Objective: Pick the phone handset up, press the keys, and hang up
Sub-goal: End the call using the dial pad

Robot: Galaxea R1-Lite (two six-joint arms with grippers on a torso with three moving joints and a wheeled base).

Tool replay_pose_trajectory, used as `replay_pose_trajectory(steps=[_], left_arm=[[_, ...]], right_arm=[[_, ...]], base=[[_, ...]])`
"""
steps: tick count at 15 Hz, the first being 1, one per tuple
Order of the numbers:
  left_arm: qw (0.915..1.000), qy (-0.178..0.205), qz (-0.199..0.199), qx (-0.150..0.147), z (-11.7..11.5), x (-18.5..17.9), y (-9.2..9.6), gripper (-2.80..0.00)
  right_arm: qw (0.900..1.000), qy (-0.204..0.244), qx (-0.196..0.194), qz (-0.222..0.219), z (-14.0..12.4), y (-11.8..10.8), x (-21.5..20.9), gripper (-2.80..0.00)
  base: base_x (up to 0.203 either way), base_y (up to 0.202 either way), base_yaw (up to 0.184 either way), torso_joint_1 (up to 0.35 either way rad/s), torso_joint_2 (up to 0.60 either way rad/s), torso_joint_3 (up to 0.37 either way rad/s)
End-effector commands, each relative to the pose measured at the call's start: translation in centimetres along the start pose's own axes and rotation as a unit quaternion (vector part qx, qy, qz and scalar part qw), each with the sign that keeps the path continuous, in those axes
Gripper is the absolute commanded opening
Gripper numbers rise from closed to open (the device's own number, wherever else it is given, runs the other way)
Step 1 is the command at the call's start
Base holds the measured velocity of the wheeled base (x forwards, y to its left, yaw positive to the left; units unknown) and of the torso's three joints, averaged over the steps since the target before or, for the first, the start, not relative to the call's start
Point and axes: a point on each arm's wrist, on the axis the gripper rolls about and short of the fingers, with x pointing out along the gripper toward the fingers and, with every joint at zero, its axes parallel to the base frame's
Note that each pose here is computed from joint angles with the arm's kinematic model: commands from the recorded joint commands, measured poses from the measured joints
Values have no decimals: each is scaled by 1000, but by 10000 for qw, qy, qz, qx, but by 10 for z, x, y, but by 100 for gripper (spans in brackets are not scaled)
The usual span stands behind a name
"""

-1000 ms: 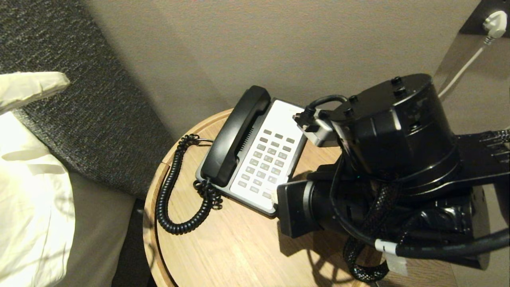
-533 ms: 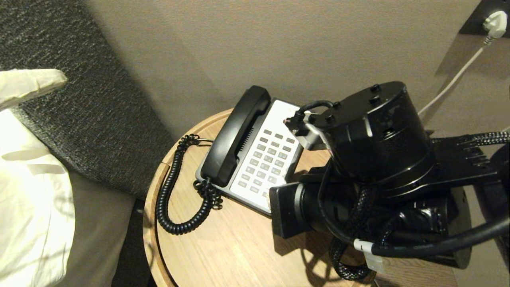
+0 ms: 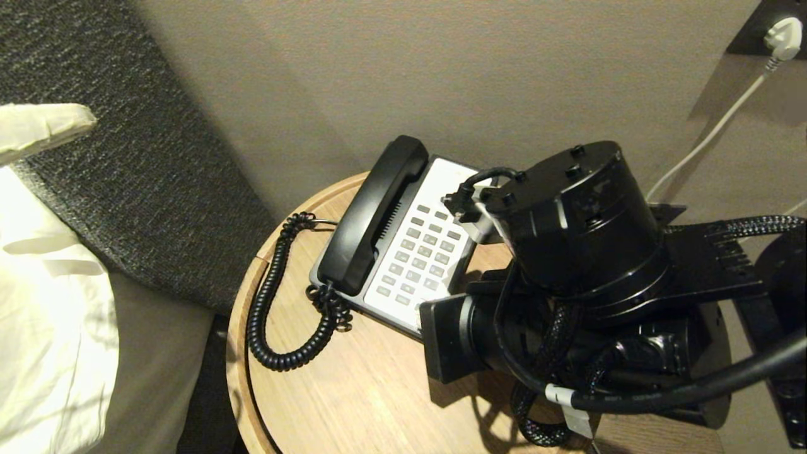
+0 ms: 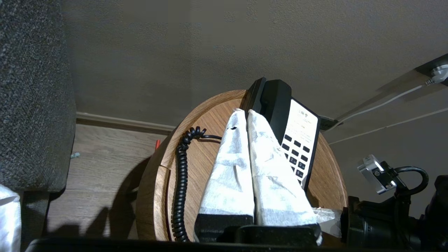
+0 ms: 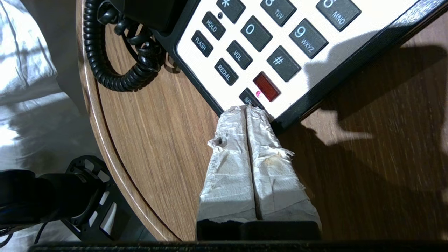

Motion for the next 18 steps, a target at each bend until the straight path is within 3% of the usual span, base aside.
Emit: replay_pose_trajectory(steps=[1,18], left_arm=[[10000,5,5,-10,0,0,0,-280],[9999,26,22,-145,-2,-2,1,-280]], right_arm=[[10000,-9,14,-4,1,0,-1,-280],[10000,-76,39,-10,3,1,-3,-280]], base=[[0,0,0,0,0,0],[0,0,0,0,0,0]])
